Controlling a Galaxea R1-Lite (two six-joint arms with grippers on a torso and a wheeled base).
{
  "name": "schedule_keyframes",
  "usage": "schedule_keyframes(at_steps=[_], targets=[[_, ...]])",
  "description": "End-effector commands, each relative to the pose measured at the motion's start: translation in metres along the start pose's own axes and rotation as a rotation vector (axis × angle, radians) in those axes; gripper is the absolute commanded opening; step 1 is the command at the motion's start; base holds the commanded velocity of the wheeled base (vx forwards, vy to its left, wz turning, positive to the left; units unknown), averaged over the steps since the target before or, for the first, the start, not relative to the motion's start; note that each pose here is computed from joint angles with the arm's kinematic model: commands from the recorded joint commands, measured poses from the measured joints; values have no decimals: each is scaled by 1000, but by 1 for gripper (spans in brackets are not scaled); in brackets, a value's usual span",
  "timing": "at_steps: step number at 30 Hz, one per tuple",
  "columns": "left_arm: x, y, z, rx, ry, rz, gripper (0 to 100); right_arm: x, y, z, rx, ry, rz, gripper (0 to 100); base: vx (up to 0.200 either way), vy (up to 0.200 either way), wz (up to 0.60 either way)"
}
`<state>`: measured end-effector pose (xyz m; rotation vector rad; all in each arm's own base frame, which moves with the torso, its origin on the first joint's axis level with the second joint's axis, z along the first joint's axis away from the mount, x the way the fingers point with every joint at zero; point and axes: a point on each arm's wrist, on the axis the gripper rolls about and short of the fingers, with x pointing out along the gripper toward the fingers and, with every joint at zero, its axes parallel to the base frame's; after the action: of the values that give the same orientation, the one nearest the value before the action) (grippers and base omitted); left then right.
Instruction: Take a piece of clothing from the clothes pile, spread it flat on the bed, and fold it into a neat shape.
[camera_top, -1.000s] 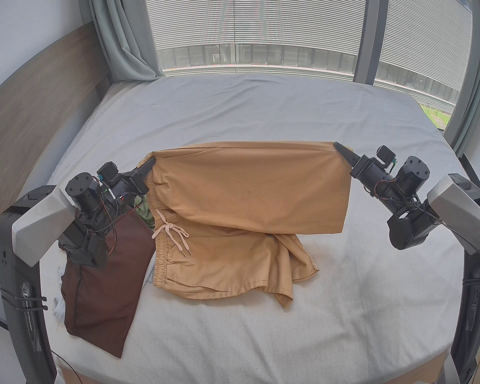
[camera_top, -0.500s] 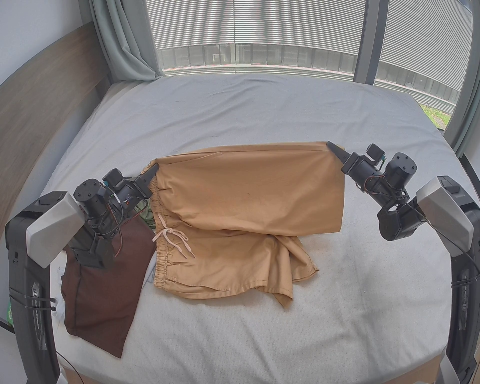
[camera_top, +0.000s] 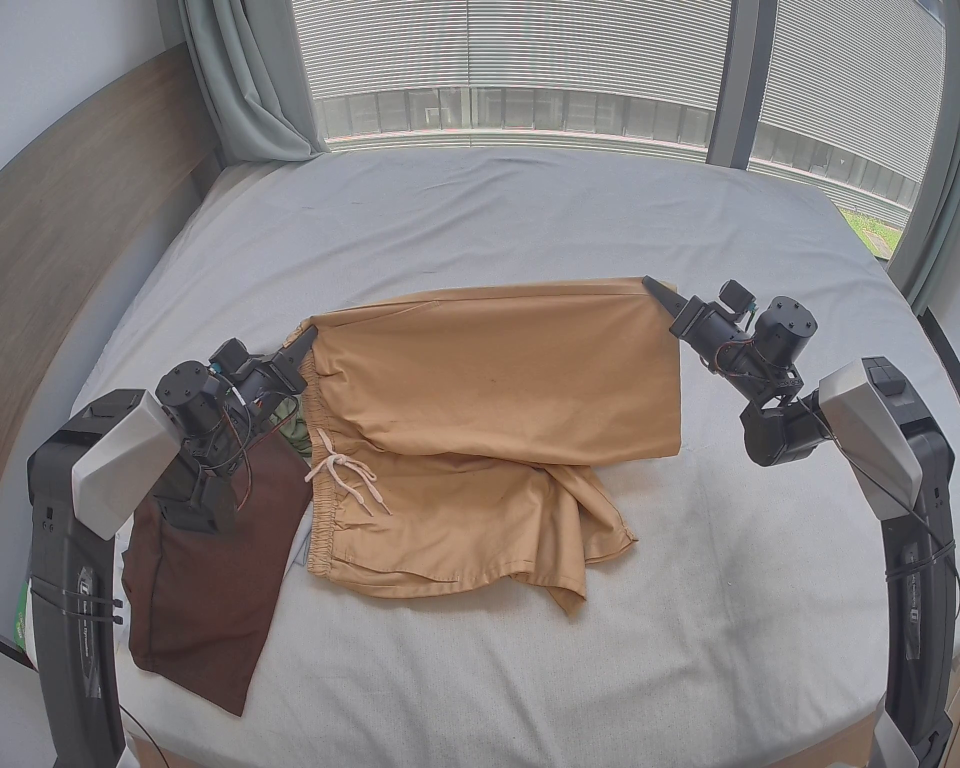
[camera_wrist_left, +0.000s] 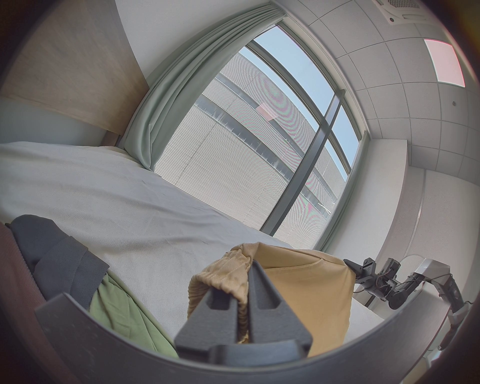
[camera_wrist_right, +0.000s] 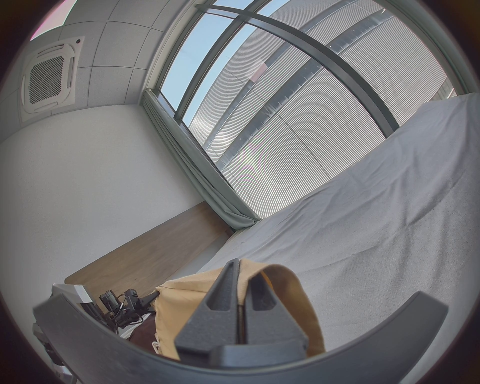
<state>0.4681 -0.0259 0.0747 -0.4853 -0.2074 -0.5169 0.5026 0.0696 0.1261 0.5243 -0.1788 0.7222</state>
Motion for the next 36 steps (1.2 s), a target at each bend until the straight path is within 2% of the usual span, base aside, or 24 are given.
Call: schedule_keyframes(at_steps=[1,10,11,15,16,20,27,32,35,36], targets=[[0,6,-9,-5,8,7,0,4,-9,-8,2,3,-3,0,0,0,0],[3,10,-13,-5,2,5,0,10,-11,-11,1,1,5,0,0,0,0],[4,12,-14,-3,-1,3,100,11,-13,-13,-1,-2,7,0,0,0,0],[6,14,-16,-5,-6,5,100,16,-14,-8,1,-7,-8,0,0,0,0],[6,14,-15,-14,-9,5,100,18,-14,-3,-4,-24,-18,100,0,0,0],[7,12,-15,-88,-12,3,100,23,-21,-9,-10,-53,-39,100,0,0,0],[4,13,-19,-97,-9,33,100,16,-21,-19,5,-18,-63,100,0,0,0],[-2,9,-15,-96,-8,59,100,7,-5,-20,22,12,-68,100,0,0,0],[-2,9,-15,-96,-8,59,100,7,-5,-20,22,12,-68,100,0,0,0],[-10,-1,-2,-98,8,62,100,-2,13,-21,33,39,-66,100,0,0,0]])
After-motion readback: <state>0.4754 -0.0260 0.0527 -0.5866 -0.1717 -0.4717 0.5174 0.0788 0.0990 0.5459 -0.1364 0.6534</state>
